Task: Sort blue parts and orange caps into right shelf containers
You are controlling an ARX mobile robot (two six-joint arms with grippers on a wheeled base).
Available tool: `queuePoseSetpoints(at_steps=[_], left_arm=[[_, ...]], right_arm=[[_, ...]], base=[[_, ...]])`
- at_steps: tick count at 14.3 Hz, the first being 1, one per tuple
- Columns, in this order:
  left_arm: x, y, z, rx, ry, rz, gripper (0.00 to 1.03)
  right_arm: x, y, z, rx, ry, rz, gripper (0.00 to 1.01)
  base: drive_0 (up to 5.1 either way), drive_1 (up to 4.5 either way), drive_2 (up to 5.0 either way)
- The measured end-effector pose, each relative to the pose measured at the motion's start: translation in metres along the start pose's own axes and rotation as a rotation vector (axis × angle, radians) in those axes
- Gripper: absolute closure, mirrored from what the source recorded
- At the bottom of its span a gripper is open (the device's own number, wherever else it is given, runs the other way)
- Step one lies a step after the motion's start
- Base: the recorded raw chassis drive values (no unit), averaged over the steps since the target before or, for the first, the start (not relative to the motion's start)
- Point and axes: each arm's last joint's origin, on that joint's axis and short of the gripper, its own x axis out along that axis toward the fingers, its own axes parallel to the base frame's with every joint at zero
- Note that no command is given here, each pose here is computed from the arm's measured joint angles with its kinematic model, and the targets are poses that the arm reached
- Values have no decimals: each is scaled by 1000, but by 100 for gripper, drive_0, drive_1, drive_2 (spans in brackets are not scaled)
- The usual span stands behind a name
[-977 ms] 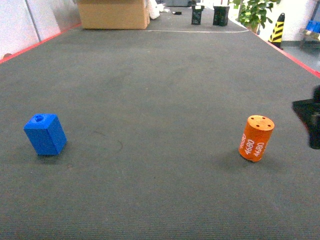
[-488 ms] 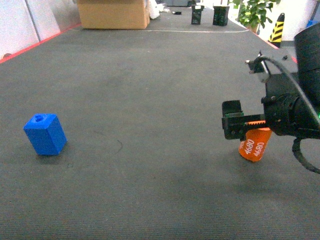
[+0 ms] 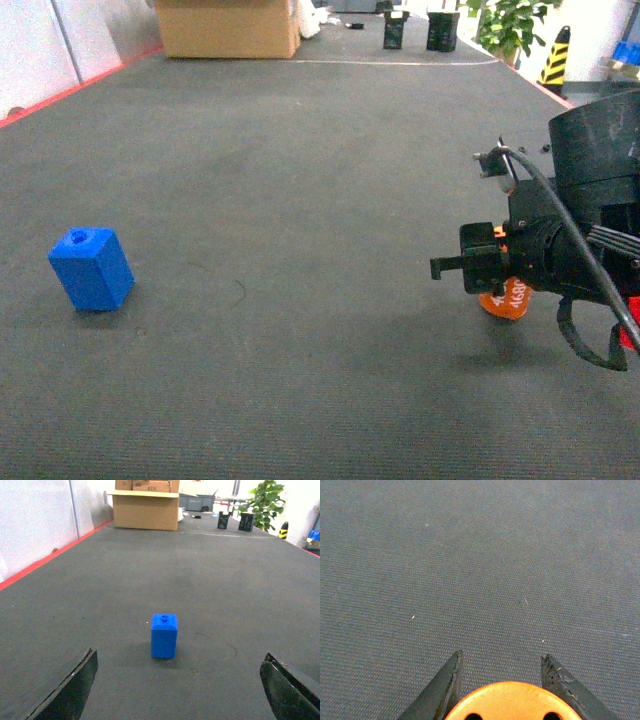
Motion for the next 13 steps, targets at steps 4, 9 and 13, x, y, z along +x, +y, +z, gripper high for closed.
queuePoseSetpoints(at_steps=[4,9,13], left_arm=[[0,0,0,0,0,0,5],[0,0,0,0,0,0,5],[5,-3,0,51,239,130,5]], right_arm=[[-63,-17,7,40,-115,26,59],[-175,-62,-35,68,-169,-62,59],[-197,-65,-45,45,-214,-88,59]], base=[[0,0,0],[0,0,0],[0,0,0]])
